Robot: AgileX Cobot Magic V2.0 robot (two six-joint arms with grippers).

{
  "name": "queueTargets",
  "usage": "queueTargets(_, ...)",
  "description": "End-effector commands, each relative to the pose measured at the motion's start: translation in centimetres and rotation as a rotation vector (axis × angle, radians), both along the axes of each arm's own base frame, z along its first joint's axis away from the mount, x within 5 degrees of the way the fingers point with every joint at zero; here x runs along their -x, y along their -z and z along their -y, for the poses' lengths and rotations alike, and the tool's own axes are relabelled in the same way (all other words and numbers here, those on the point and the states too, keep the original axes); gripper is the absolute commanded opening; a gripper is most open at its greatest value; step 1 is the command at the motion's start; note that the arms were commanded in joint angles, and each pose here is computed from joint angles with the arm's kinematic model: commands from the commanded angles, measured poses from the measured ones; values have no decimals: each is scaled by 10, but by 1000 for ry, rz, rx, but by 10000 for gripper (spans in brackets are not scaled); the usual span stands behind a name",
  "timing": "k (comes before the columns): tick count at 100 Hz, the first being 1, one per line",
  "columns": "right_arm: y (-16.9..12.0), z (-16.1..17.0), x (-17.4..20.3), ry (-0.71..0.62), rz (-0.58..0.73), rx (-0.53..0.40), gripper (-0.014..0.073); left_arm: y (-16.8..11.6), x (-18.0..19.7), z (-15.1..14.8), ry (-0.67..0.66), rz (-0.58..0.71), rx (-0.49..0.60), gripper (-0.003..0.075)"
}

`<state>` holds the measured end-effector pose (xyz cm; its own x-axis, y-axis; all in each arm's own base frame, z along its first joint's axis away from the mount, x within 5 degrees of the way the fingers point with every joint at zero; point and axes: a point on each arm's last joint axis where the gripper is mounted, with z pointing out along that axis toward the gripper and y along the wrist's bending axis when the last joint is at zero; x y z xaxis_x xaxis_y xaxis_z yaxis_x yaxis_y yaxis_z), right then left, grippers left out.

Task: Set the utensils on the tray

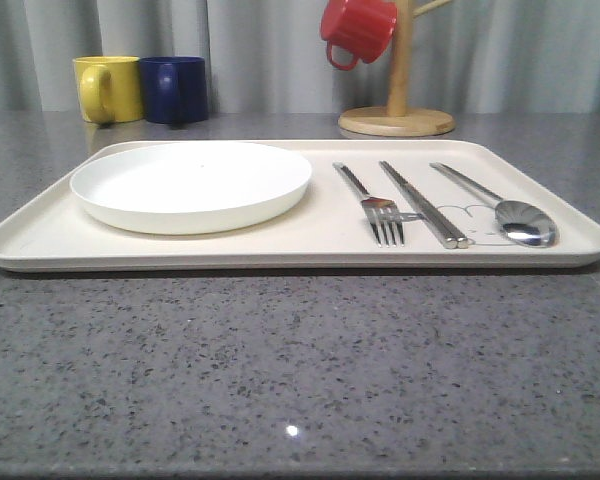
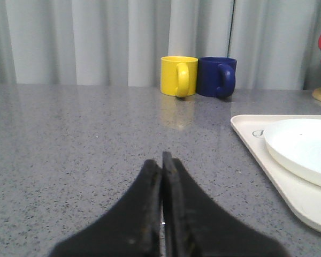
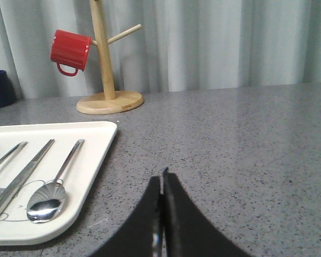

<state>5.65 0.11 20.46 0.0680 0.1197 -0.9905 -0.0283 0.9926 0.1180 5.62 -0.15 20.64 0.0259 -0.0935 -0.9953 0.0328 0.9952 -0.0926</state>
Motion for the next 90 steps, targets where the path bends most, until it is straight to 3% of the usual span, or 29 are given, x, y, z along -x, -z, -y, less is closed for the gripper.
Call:
queueTargets(1, -8, 0, 2, 6, 99, 9, -69, 0, 2, 1, 15, 82, 14, -19)
queueTargets(90, -8, 0, 2, 6, 99, 9, -69, -3, 2, 1, 17, 114, 5, -19)
